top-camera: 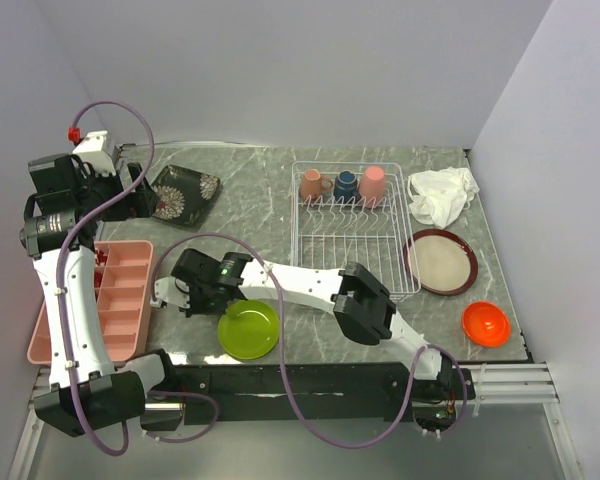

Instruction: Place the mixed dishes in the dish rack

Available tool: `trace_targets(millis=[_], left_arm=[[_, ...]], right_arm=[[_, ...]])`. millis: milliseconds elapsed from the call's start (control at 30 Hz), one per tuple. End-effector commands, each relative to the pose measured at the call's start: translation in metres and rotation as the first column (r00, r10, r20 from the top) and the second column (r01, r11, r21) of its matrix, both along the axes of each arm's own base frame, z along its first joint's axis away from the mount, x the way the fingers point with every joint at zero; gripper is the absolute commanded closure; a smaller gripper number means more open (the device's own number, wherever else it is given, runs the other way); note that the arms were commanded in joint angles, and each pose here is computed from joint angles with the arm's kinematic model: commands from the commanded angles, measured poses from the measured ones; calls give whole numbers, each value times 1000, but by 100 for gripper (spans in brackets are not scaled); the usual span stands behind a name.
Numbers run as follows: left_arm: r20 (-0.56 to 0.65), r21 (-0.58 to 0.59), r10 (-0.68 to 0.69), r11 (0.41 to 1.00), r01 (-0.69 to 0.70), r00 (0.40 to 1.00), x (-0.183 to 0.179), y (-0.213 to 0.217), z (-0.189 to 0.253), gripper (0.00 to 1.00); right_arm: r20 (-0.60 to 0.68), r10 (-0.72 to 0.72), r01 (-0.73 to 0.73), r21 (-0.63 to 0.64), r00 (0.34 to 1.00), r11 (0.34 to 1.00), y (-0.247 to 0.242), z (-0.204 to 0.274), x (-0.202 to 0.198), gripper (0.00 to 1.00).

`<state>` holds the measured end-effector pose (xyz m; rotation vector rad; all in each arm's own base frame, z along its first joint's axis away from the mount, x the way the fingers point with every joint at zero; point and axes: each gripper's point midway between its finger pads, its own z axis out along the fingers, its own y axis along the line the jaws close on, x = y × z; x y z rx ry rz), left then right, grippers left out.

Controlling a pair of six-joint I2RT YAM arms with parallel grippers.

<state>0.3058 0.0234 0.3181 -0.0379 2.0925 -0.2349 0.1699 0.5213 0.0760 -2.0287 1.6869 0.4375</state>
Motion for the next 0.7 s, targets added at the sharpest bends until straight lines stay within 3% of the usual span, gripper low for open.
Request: trace_targets(millis=[0, 167, 300, 367, 433, 467, 500, 567, 600, 633, 667], left_arm=[[86, 3, -37, 999, 37, 996, 5, -7, 23, 0], [137, -42, -73, 996, 79, 988, 20, -14, 46, 1], [297, 12, -138, 990, 140, 945, 41, -30, 90, 0], [325, 51, -156, 988, 147, 933, 54, -39, 97, 0], [344, 76, -229, 973, 216, 911, 68, -69, 98, 0], [348, 89, -232, 973, 214, 909, 74, -75, 97, 1], [344, 91, -281, 960, 266, 896, 76, -99, 92, 1], [336, 86, -293, 956, 281, 895, 86, -115, 75, 1], [308, 78, -333, 942, 326, 891, 84, -136, 58, 0], [330, 79, -347, 937, 341, 878, 87, -146, 57, 1], [332, 76, -367, 929, 363, 869, 86, -157, 52, 1]], right_arm=[[53, 8, -12, 79, 999, 997, -5, 54, -3, 100], [98, -16, 3, 137, 995, 991, -20, 97, 2, 100], [45, -152, 133, 288, 987, 948, -49, 175, 27, 100], [-64, -231, 238, 356, 971, 904, -70, 210, 40, 100], [-147, -345, 375, 401, 927, 836, -104, 232, 83, 100], [-243, -352, 426, 434, 904, 794, -116, 250, 82, 100], [-301, -434, 527, 423, 849, 737, -147, 247, 115, 100], [-467, -400, 601, 444, 788, 664, -174, 268, 118, 100], [-544, -401, 647, 396, 737, 652, -188, 252, 118, 100], [-580, -405, 687, 427, 707, 588, -213, 256, 142, 100], [-701, -310, 705, 382, 642, 597, -223, 243, 117, 100]])
